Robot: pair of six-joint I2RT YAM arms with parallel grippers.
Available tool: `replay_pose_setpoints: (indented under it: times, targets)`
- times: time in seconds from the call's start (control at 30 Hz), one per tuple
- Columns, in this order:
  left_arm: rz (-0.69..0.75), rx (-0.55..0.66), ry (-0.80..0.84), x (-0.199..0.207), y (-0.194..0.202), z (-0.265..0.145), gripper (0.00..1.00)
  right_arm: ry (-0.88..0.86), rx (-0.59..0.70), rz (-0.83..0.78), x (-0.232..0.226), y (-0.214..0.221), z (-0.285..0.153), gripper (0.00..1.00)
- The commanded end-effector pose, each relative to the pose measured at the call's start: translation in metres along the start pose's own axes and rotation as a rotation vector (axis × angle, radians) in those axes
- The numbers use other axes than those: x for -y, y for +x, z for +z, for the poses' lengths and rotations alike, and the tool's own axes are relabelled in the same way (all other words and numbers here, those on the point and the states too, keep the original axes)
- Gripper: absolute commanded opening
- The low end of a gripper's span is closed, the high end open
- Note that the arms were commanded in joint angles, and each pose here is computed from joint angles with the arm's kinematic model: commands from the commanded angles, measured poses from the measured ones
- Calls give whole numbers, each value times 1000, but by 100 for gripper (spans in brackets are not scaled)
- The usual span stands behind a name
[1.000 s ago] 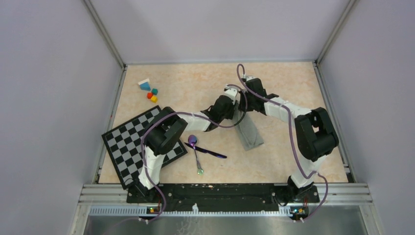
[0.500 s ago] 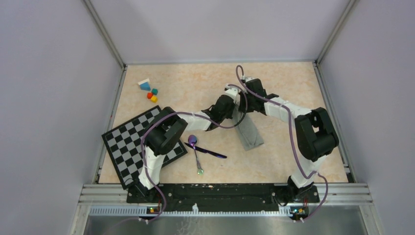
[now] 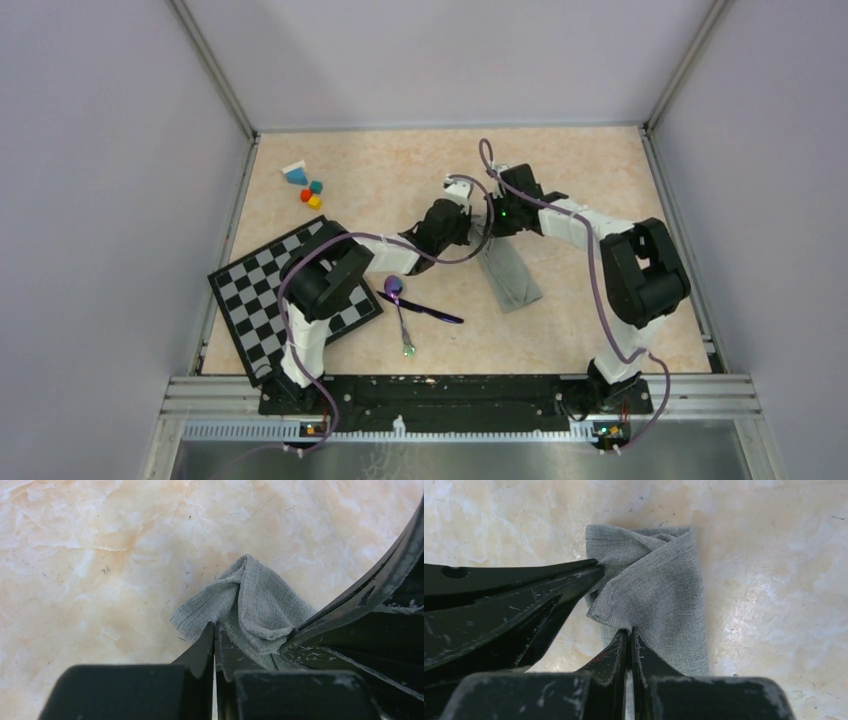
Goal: Fold the napkin into a case and place the utensils inside
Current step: Stuff the top corner of the smaller-rectangle-folded napkin at the center of the board.
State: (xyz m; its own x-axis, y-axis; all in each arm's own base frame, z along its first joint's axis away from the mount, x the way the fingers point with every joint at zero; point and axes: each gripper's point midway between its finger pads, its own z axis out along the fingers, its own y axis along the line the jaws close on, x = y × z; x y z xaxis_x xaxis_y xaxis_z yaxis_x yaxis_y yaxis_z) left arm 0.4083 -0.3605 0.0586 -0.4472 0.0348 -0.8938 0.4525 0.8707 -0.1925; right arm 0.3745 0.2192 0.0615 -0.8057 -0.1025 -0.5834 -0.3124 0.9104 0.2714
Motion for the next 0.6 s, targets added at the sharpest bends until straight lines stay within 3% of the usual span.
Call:
replay_pose_setpoints:
  times: [0.0,0.33,0.57]
  targets:
    - [-73,167,82,13,-53,-15,0,-10,-44,-18,0,8,3,0]
    - [-62,236,181,26,-59,-27,0,-15,-62,1,-6,7,21,0]
    - [-70,221,187,25,-49,-30,0,-114,-12,120,-32,-17,34,0]
